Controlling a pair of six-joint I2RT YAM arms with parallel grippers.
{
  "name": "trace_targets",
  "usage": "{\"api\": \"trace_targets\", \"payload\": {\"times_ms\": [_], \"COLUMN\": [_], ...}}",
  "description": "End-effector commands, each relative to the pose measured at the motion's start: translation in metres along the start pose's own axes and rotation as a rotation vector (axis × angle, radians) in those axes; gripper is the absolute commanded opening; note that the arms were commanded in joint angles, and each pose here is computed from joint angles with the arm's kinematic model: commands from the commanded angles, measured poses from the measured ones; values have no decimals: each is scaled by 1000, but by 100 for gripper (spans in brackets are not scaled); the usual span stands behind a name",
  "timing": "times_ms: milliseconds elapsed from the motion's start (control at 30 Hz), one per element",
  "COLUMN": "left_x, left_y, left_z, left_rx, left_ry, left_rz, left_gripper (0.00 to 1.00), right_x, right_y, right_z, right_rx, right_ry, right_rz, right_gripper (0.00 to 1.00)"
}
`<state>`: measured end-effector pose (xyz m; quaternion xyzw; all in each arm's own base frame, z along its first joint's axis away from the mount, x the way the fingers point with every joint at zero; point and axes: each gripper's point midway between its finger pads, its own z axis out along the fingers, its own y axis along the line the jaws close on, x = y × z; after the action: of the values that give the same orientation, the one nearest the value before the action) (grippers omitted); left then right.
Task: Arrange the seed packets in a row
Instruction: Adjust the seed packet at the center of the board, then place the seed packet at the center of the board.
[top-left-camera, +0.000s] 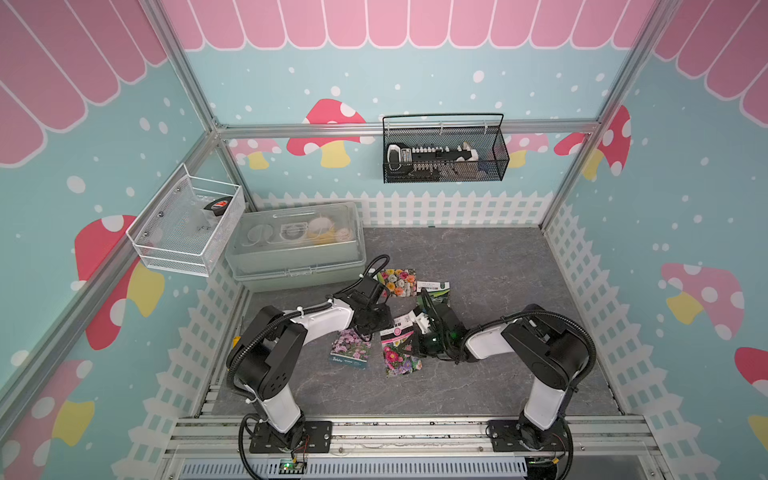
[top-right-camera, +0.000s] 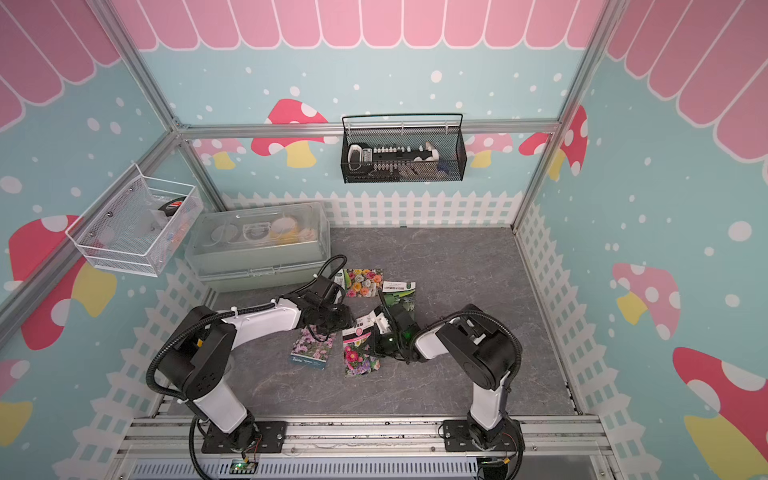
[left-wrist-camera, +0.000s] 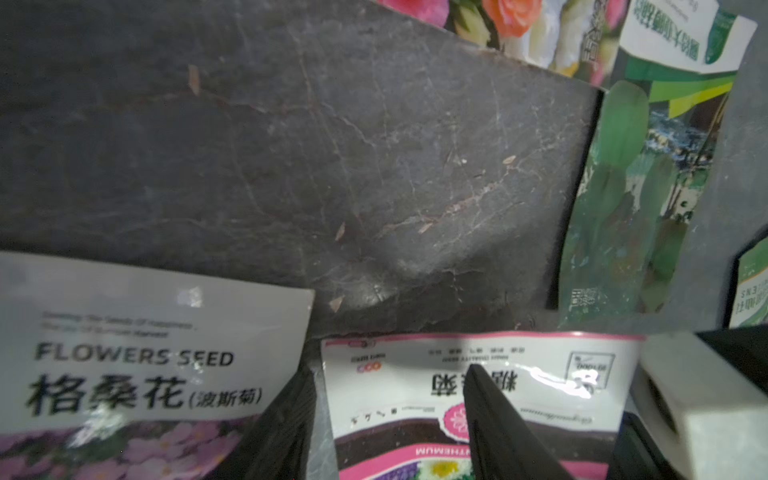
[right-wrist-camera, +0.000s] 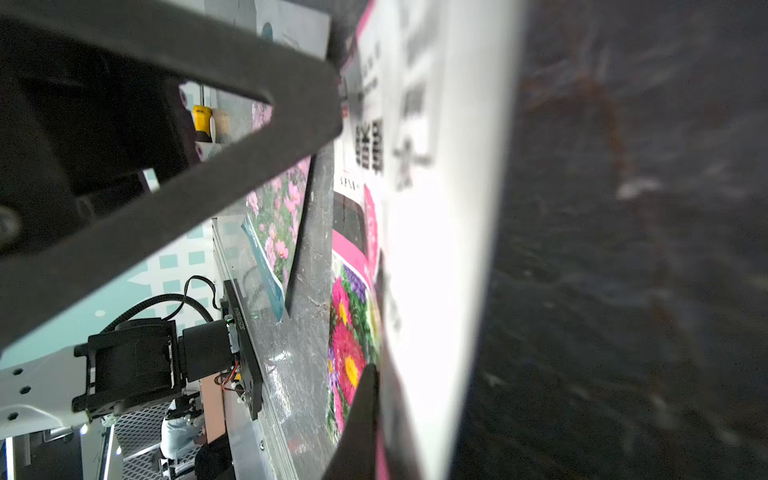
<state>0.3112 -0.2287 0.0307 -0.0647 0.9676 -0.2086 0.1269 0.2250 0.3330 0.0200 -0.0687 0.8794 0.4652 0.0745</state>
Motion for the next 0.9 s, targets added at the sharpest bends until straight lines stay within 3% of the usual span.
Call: {"api": "trace_targets", "payload": {"times_ms": [0, 233, 500, 867], "left_x": [-10, -16, -33, -35], "left_y": [2, -11, -41, -45], "left_z": [-2, -16, -69, -101], "left_rx": [-15, 38, 162, 194], "left_ry": [-22, -50, -183, -246], "left_rz": [-2, 9, 21, 12], "left_gripper": [58, 58, 58, 58], "right_x": [13, 6, -5, -7], "right_y": [-14, -12, -10, -23], "right_z": [6, 9, 14, 13], "right_rx": [60, 58, 50, 69], "right_ry": [24, 5, -28, -167], "right_rz": [58, 48, 65, 209], "right_gripper": [0, 0, 0, 0]}}
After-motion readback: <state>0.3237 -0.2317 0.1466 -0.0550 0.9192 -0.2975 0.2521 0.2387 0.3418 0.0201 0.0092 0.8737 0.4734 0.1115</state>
